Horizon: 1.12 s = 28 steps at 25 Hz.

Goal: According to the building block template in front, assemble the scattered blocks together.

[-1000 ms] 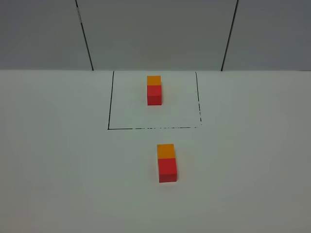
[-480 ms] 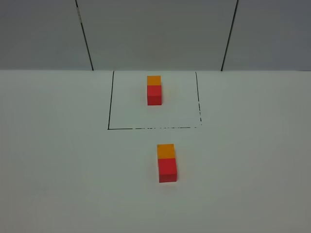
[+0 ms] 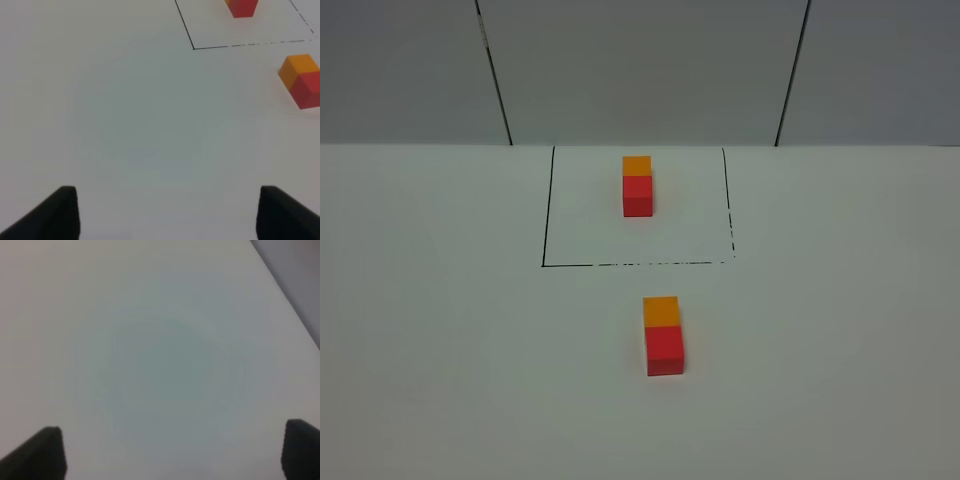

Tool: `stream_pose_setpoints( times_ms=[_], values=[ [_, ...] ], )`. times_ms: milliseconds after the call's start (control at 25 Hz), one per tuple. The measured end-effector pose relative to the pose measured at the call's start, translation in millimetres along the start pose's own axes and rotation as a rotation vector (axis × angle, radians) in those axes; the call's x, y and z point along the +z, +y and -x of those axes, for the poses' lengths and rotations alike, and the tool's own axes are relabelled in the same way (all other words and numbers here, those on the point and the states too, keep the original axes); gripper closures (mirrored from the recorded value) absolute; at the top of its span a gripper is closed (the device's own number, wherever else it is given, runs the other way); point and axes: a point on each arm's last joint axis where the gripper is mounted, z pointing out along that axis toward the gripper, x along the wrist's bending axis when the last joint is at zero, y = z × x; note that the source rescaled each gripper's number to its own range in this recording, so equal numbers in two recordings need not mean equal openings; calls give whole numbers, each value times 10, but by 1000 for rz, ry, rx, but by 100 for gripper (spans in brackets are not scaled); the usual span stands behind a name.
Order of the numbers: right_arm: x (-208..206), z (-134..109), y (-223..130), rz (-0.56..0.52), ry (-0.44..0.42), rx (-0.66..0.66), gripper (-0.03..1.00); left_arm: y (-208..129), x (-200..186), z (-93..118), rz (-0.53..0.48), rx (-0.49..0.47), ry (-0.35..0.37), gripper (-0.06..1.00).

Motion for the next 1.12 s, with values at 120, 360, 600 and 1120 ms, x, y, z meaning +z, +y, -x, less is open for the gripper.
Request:
stream_pose_setpoints(
  times_ms=[120, 360, 600, 1120],
  values=[
    [0, 0, 0, 0, 0, 0, 23, 0, 0, 0, 0, 0, 0, 5],
    [0, 0, 0, 0, 0, 0, 23, 0, 0, 0, 0, 0, 0, 5],
    [0, 0, 0, 0, 0, 0, 23, 0, 0, 0, 0, 0, 0, 5],
    [0, 0, 0, 0, 0, 0, 23, 0, 0, 0, 0, -1, 0, 5]
  ],
)
